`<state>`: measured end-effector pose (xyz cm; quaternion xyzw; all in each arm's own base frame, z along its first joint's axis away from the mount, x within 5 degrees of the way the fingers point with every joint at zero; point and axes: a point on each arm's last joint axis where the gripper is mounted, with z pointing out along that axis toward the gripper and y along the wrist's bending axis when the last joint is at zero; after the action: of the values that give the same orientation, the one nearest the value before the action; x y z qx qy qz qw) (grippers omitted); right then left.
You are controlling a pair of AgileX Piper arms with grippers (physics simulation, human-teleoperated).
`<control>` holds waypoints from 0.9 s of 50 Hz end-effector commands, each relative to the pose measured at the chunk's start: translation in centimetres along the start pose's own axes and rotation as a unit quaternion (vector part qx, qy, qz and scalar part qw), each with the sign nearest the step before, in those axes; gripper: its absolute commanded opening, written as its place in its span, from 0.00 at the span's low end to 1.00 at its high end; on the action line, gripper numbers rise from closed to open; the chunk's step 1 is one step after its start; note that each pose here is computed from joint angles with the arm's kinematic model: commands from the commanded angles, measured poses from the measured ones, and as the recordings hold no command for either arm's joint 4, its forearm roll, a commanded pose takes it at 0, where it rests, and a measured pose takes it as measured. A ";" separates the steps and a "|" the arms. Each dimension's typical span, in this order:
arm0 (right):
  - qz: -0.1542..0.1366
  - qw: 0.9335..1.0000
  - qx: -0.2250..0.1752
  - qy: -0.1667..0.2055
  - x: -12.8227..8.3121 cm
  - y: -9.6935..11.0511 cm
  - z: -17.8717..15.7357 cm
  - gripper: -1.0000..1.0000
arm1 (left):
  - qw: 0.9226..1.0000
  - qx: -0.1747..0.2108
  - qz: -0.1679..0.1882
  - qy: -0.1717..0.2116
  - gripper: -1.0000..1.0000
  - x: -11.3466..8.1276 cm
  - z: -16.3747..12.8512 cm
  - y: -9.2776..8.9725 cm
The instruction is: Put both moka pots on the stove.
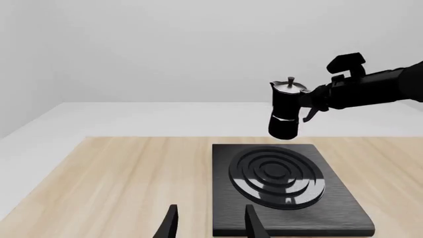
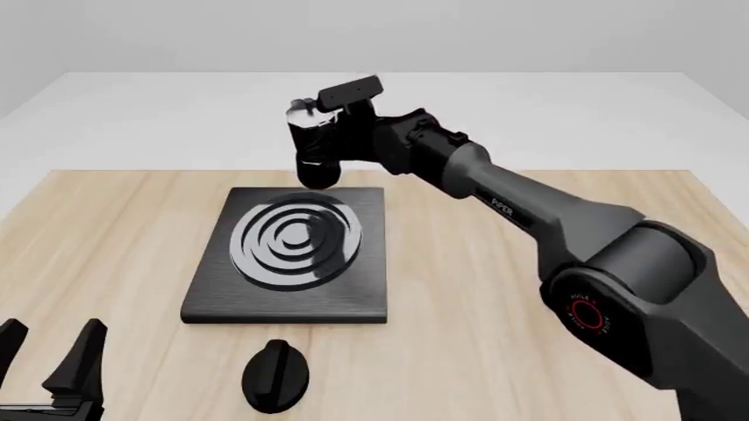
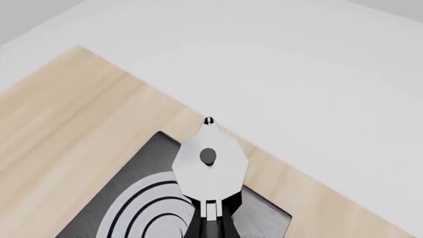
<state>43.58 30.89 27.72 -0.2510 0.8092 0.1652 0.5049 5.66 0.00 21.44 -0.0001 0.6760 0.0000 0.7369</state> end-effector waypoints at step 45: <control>0.020 1.000 -0.019 -0.006 0.9 2.2 0.3 0.00 | 1.000 0.000 0.000 0.000 1.00 0.0 0.0 0.0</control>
<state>42.13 32.63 25.20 -0.2530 0.8179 0.1816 0.4837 5.66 0.00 21.44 -0.0001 0.6760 0.0000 0.7369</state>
